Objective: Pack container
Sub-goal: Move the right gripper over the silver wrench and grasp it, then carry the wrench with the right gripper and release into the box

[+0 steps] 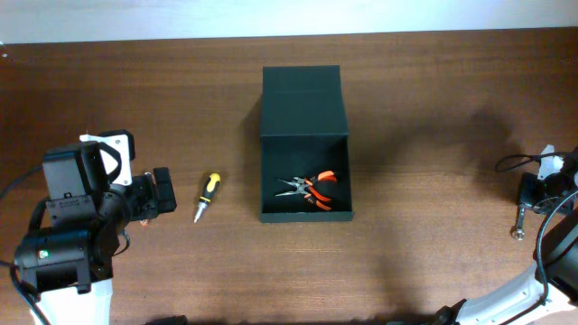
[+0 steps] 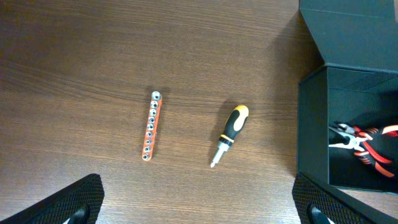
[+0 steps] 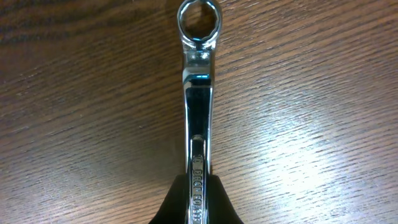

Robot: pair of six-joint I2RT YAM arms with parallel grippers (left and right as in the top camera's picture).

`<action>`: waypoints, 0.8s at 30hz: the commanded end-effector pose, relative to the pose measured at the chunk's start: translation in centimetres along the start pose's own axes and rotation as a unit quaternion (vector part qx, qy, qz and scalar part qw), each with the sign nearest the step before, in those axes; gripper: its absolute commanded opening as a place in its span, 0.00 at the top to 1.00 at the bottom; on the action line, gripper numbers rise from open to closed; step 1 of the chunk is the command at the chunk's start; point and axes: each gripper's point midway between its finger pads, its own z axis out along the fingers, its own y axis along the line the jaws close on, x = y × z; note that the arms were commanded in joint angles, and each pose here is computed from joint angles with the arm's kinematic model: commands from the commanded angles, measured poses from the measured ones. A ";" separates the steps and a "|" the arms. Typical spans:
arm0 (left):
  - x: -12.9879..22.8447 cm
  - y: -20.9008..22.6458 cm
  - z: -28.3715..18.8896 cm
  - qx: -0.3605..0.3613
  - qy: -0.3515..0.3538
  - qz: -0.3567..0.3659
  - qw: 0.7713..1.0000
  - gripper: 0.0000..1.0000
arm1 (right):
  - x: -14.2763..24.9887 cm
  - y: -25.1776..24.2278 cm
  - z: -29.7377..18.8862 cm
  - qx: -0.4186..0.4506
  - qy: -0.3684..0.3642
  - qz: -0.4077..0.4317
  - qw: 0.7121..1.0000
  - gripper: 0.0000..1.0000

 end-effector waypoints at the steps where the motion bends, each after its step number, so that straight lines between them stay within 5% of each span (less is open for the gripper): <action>1: -0.5 0.1 -0.4 -0.003 -0.009 0.006 1.000 0.01 | 0.5 0.1 0.6 0.000 0.012 -0.002 1.000 0.96; 14: -0.6 0.2 -0.4 -0.003 -0.009 0.006 1.000 0.01 | -2.5 4.5 -2.1 -0.042 -0.020 -0.027 0.999 0.96; 19: -0.6 0.2 -0.4 -0.003 -0.009 0.006 1.000 0.01 | -7.9 9.2 -9.0 -0.069 -0.102 -0.076 0.990 0.96; 24: -0.5 0.2 -0.4 -0.003 -0.009 0.006 1.000 0.01 | -11.1 17.7 -19.7 -0.074 -0.178 -0.212 0.958 0.96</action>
